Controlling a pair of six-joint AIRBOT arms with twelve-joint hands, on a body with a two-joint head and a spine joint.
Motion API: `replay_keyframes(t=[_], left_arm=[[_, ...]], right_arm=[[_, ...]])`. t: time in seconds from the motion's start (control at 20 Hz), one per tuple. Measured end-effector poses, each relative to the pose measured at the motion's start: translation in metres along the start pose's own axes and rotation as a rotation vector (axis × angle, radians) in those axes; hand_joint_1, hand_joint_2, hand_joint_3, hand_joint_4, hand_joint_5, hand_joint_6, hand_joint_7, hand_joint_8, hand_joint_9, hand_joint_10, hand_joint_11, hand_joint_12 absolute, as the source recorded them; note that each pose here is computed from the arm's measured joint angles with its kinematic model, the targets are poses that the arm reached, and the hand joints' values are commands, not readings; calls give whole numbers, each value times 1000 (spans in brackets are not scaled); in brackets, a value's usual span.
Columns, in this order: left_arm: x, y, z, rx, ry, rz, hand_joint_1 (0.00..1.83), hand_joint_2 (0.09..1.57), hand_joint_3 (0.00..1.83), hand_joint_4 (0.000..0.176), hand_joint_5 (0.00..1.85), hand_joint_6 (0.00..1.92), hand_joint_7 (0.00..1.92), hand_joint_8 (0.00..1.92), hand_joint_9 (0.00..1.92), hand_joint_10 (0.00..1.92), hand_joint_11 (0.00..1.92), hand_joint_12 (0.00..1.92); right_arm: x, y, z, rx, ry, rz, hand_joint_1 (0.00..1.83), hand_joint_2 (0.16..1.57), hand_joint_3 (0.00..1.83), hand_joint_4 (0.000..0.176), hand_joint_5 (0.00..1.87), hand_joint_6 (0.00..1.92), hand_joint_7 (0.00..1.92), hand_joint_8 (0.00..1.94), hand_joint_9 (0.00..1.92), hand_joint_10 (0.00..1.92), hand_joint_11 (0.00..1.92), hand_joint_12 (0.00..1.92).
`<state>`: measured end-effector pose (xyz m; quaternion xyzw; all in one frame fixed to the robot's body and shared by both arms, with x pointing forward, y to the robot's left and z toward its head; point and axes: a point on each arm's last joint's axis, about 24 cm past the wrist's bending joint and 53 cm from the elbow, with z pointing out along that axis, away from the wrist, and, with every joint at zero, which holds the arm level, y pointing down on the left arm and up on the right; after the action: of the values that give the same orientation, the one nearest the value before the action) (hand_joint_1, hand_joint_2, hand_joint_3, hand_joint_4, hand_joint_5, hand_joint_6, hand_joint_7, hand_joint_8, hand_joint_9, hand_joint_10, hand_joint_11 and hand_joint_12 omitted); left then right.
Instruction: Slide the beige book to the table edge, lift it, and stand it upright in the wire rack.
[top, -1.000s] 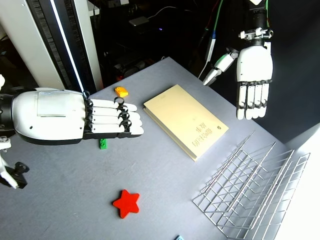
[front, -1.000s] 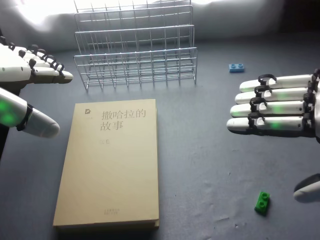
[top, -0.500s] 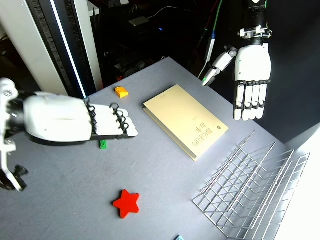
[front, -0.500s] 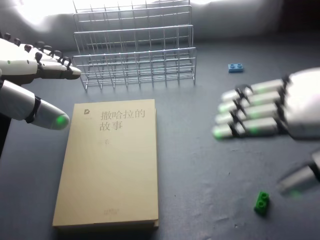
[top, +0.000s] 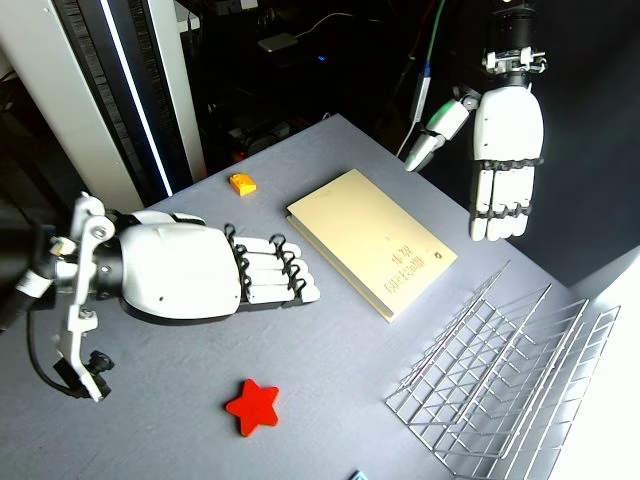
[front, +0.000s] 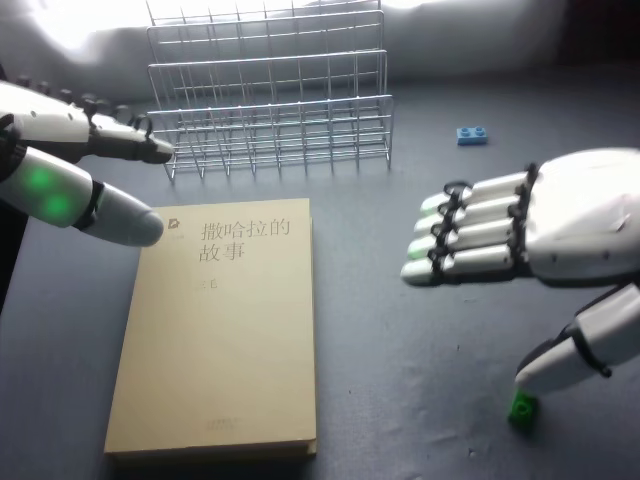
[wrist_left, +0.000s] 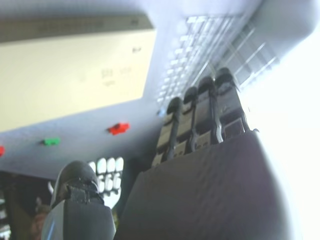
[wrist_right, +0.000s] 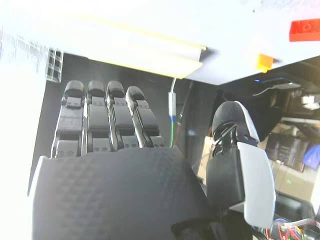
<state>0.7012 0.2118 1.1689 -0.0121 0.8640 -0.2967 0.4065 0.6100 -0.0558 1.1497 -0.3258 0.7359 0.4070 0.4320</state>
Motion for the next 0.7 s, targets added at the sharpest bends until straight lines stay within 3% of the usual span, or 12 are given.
replay_keyframes(t=[0.05,0.15,0.3,0.4,0.5,0.6,0.7], left_arm=[[1,9,-1,-43,6,-25,0,1032,24,0,0,0,0,0,0,0,0,0],[-2,27,-3,-126,-7,-15,0,1015,14,0,0,0,0,0,0,0,0,0],[-25,46,-14,-192,-82,-138,0,1019,13,0,0,0,0,0,0,0,0,0],[-35,54,-18,-201,-112,-161,0,1020,12,0,0,0,0,0,0,0,0,0],[-25,62,-16,-235,-61,-179,0,1009,6,0,0,0,0,0,0,0,0,0],[-12,74,-16,-271,-28,-231,0,1018,9,0,0,0,0,0,0,0,0,0],[-10,79,-18,-283,-30,-297,0,1022,10,0,0,0,0,0,0,0,0,0]], right_arm=[[4,1,3,-4,6,10,0,1126,2,0,0,0,0,0,0,0,0,0],[12,3,11,-16,19,54,0,1132,4,0,0,0,0,0,0,0,0,0],[38,5,24,-29,83,45,0,1132,3,0,0,0,0,0,0,0,0,0],[41,3,31,-34,89,48,0,1130,2,0,0,0,0,0,0,0,0,0],[45,-2,38,-28,96,46,0,1125,0,0,0,0,0,0,0,0,0,0],[53,-4,47,-36,115,26,0,1121,0,0,0,0,0,0,0,0,0,0],[59,-7,53,-46,136,-10,0,1111,0,0,0,0,0,0,0,0,0,0]])
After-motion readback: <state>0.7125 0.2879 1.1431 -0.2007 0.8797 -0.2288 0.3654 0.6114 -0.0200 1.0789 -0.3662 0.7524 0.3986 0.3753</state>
